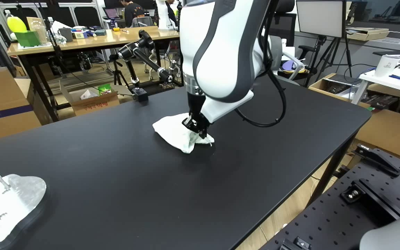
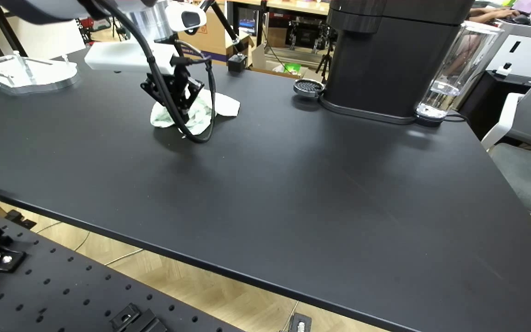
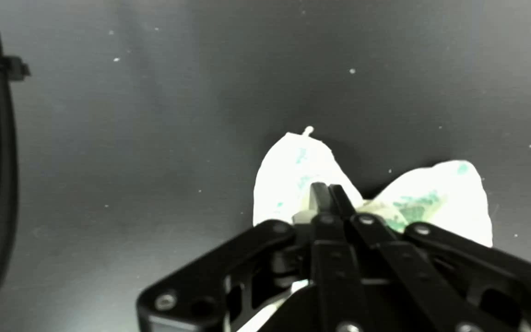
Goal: Hang the towel on the black bar
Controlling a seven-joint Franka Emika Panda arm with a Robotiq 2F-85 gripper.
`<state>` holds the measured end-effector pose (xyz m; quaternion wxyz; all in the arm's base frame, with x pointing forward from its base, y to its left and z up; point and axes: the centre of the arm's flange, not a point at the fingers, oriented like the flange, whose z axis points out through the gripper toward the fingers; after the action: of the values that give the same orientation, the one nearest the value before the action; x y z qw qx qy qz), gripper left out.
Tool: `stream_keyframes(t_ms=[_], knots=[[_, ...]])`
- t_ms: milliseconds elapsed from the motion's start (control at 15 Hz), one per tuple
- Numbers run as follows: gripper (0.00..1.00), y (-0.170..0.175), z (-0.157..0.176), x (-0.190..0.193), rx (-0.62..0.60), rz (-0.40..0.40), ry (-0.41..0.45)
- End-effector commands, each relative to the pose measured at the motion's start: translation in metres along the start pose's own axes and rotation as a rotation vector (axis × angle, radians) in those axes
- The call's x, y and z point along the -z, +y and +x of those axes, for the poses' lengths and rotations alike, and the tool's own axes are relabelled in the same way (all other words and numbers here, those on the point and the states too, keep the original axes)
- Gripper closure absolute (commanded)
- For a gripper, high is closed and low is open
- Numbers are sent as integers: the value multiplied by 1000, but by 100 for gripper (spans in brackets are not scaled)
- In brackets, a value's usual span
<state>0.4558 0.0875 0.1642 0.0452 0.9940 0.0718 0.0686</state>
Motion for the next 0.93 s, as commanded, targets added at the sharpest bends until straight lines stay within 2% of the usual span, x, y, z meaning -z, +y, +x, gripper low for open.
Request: stream_keyframes(t_ms=[0, 267, 600, 867], knots=[[100, 27, 14, 65, -38, -38, -52], [100, 56, 42, 129, -68, -116, -47], [100, 95, 94, 202, -140, -173, -20], [100, 101, 135, 229, -137, -190, -27]])
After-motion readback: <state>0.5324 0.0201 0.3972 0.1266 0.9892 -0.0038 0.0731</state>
